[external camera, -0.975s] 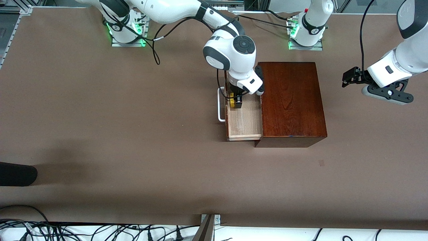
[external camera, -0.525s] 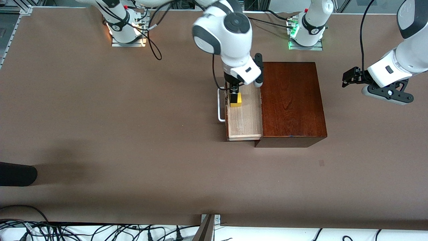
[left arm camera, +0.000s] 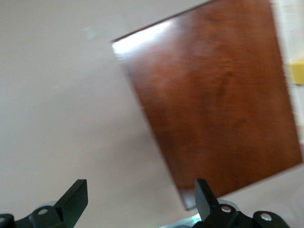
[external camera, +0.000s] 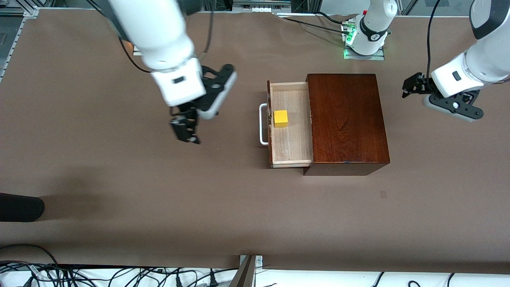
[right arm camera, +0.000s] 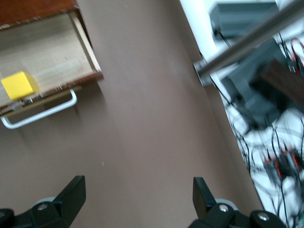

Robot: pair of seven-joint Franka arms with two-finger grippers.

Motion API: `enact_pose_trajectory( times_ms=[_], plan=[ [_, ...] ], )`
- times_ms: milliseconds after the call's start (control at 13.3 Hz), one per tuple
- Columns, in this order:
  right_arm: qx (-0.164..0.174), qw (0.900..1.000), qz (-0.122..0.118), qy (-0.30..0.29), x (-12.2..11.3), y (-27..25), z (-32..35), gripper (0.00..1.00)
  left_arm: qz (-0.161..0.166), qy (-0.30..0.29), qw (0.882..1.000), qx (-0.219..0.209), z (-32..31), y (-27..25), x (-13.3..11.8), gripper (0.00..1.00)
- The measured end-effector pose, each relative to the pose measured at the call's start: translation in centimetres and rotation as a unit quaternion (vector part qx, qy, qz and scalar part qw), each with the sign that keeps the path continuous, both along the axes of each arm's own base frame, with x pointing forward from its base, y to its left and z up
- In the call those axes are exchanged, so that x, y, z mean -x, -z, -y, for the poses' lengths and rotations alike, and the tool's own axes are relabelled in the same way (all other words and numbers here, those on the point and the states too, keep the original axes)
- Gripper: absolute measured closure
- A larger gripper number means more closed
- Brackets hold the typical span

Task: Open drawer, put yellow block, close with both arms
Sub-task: 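Open the right gripper and withdraw it from the drawer, then move the left gripper to the drawer front beside the handle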

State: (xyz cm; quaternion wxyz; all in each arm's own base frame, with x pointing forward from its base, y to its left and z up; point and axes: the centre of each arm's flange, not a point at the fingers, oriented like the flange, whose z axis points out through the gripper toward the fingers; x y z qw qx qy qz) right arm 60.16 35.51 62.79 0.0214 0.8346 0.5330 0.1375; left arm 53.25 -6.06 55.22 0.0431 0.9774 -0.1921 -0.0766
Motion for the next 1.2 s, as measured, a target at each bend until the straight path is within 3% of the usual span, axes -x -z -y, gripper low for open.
enact_pose_trajectory(
  times_ms=[150, 375, 600, 825, 975, 1200],
  plan=[
    [-0.022, 0.998, -0.022, 0.051, -1.0, -2.2, 5.7, 0.0, -0.008, 0.023, 0.999, 0.037, 3.2, -0.5, 0.5, 0.0],
    [-0.035, 0.991, -0.048, 0.122, -1.4, -3.8, 14.5, 0.0, -0.023, 0.076, 0.995, 0.06, 9.1, 0.6, 0.9, 0.0],
    [-0.03, 0.978, -0.071, 0.192, 0.8, -3.9, 20.0, 0.0, -0.043, 0.165, 0.983, 0.065, 19.1, 2.7, 2.0, 0.0],
    [-0.023, 0.965, -0.095, 0.242, 3.8, -2.9, 24.1, 0.0, -0.04, 0.248, 0.965, 0.074, 30.4, 5.5, 3.2, 0.0],
    [-0.019, 0.953, -0.113, 0.279, 4.2, -1.3, 27.9, 0.0, -0.037, 0.278, 0.956, 0.086, 36.2, 8.6, 2.3, 0.0],
    [-0.023, 0.92, -0.136, 0.367, 3.9, 1.1, 31.6, 0.0, -0.001, 0.311, 0.944, 0.109, 43.2, 13.3, 2.6, 0.0]
  ],
)
